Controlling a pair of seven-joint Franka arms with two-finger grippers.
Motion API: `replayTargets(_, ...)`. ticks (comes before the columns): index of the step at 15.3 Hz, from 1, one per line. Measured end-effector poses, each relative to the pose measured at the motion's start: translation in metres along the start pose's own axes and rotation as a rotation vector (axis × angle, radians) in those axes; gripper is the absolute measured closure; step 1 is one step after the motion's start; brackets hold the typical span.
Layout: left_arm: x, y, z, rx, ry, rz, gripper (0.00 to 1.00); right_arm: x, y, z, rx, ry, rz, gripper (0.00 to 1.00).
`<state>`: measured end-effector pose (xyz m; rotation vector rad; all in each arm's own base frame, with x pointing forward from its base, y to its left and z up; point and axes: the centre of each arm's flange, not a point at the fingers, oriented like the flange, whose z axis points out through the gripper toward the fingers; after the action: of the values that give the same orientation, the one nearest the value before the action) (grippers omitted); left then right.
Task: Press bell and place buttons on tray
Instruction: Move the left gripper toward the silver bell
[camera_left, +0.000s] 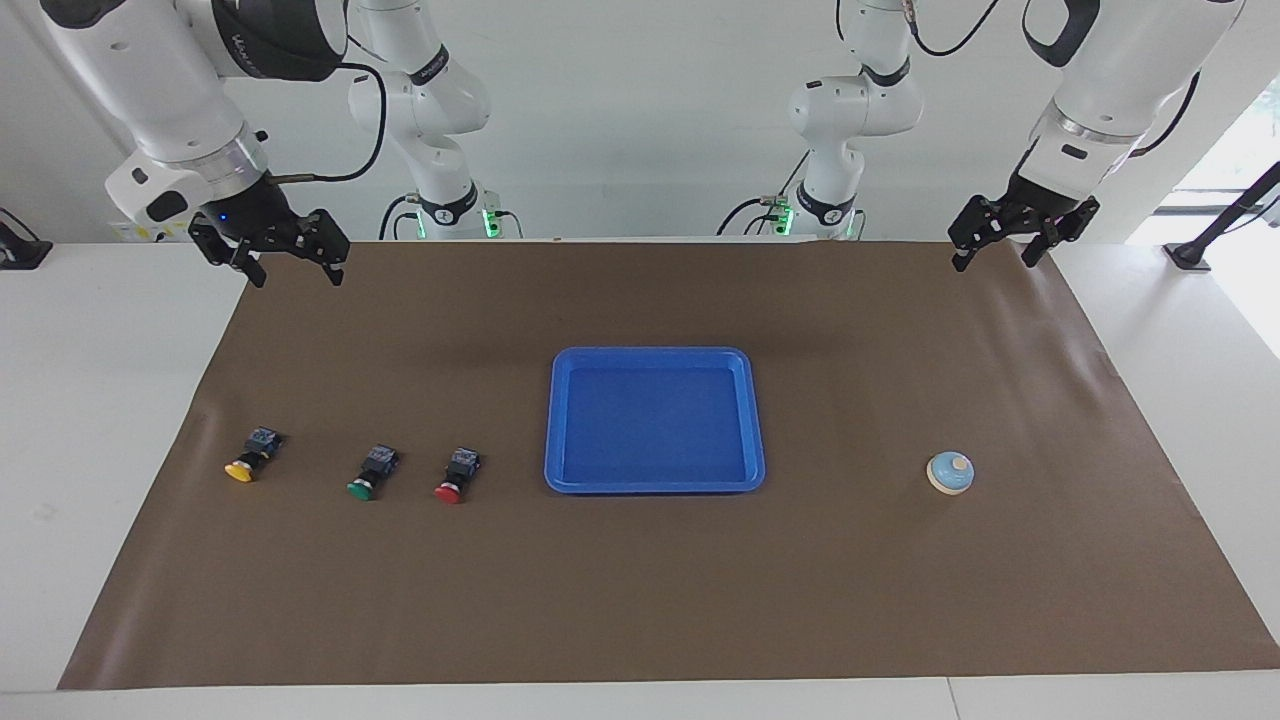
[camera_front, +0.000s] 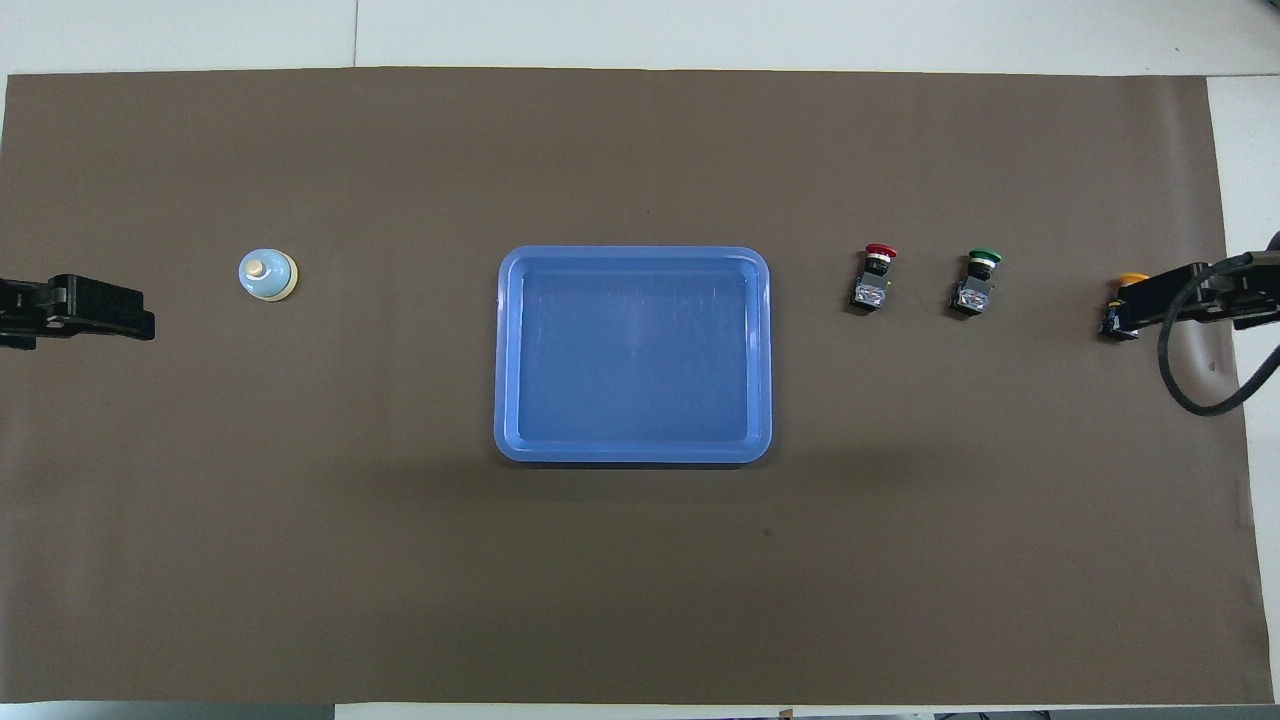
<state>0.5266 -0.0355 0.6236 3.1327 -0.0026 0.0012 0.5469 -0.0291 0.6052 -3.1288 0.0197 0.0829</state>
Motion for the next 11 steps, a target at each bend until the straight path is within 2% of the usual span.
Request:
replayTargets(7,0.001,0.000,0.001,0.000,0.009,0.003,0.00,0.000,0.000,0.000,0.000,0.000,0.000,0.00)
replayTargets(8,0.006,0.000,0.007,-0.001,0.015,0.007,0.07,0.000,0.000,0.000,0.000,0.000,0.000,0.00)
replayTargets(10,0.025,-0.003,0.031,-0.004,0.029,0.004,0.11,0.000,0.000,0.000,0.000,0.000,0.000,0.00)
replayTargets(11,0.038,-0.008,0.050,-0.005,0.029,-0.003,0.22,0.000,0.000,0.000,0.000,0.000,0.000,0.00)
